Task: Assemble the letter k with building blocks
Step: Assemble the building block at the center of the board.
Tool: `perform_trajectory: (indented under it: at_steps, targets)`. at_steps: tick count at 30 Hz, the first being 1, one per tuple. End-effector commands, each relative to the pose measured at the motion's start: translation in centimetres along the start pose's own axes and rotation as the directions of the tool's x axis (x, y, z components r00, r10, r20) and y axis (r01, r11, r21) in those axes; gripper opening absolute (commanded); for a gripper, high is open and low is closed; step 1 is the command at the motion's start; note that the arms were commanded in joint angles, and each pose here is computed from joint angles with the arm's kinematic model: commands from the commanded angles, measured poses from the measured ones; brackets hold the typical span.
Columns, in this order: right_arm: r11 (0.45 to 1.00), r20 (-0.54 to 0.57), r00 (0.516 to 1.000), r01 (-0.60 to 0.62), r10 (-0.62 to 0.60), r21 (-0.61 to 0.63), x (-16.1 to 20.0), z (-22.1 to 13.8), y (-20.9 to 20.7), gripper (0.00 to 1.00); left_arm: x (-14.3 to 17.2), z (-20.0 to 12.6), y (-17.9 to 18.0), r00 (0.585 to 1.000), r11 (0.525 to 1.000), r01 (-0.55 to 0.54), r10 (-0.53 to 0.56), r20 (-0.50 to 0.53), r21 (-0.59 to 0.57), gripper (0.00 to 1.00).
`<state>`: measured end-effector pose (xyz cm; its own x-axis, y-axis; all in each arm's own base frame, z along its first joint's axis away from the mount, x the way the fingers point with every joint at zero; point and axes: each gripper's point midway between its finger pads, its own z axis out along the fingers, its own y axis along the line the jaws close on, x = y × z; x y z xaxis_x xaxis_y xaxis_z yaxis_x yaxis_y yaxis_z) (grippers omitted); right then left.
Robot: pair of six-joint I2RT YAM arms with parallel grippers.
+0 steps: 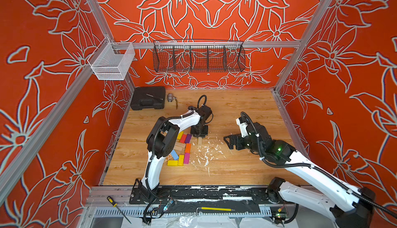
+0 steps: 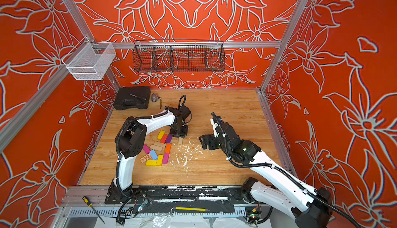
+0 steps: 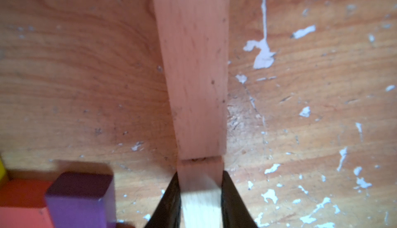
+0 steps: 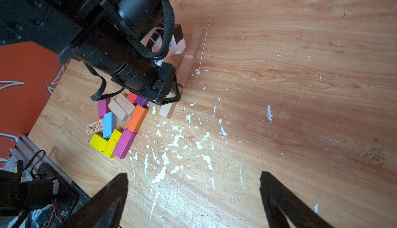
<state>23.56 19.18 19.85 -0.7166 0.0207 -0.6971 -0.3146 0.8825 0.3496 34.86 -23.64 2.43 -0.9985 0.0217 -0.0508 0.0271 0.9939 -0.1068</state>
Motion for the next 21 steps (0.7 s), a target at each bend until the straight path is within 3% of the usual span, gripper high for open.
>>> perform_trajectory:
  at_steps: [1, 14, 21]
  targets:
    - [1.0, 0.011, 1.0, -0.011, 0.011, 0.023, -0.04, 0.14, -0.52, 0.97, 0.03, 0.54, 0.27, 1.0, 1.0, 0.014, -0.014, -0.022, -0.013, 0.29]
    - [1.0, 0.013, 1.0, -0.012, 0.012, 0.026, -0.08, 0.12, -0.56, 0.97, -0.13, 0.56, 0.21, 1.0, 1.0, 0.015, -0.015, -0.023, -0.016, 0.3]
    - [1.0, 0.015, 1.0, -0.012, 0.012, 0.027, -0.08, 0.14, -0.6, 0.97, -0.18, 0.34, 0.3, 1.0, 1.0, 0.014, -0.014, -0.02, -0.019, 0.35]
